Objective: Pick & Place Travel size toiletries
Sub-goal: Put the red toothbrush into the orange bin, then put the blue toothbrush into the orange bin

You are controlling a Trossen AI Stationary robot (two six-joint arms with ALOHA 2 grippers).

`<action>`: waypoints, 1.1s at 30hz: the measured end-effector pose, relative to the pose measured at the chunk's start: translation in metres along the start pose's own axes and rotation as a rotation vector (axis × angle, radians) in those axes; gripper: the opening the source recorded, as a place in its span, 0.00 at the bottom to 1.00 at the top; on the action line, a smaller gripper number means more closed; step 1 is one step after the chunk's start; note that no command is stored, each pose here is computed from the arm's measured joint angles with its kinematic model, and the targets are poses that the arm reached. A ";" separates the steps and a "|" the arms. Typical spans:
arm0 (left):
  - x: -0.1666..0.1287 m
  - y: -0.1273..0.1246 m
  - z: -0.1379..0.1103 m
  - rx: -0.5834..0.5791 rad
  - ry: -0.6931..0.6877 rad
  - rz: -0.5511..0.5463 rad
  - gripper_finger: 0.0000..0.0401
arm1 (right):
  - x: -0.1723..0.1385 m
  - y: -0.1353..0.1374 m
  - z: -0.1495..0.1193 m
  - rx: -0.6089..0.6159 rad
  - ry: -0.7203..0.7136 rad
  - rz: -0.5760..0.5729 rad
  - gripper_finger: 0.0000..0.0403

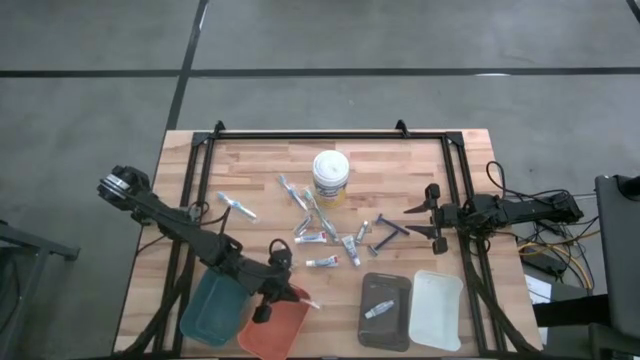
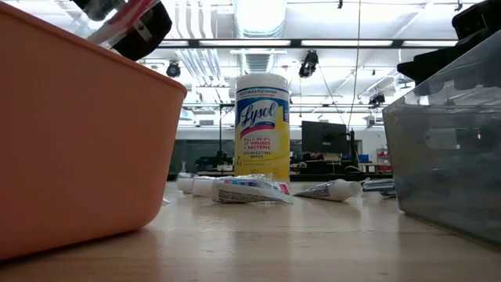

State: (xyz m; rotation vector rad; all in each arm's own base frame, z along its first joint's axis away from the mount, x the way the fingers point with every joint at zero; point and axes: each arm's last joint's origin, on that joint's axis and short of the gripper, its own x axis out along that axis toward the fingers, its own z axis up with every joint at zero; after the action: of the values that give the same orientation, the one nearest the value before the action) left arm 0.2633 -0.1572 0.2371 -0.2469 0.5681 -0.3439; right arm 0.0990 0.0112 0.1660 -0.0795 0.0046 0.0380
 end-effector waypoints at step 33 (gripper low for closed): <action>-0.012 0.001 0.002 0.004 0.012 0.022 0.19 | 0.000 0.000 0.000 0.000 0.000 0.000 0.45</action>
State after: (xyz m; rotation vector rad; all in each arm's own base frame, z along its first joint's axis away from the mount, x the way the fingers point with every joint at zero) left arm 0.2554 -0.1517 0.2442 -0.2349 0.5820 -0.3249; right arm 0.0990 0.0112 0.1659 -0.0799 0.0047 0.0383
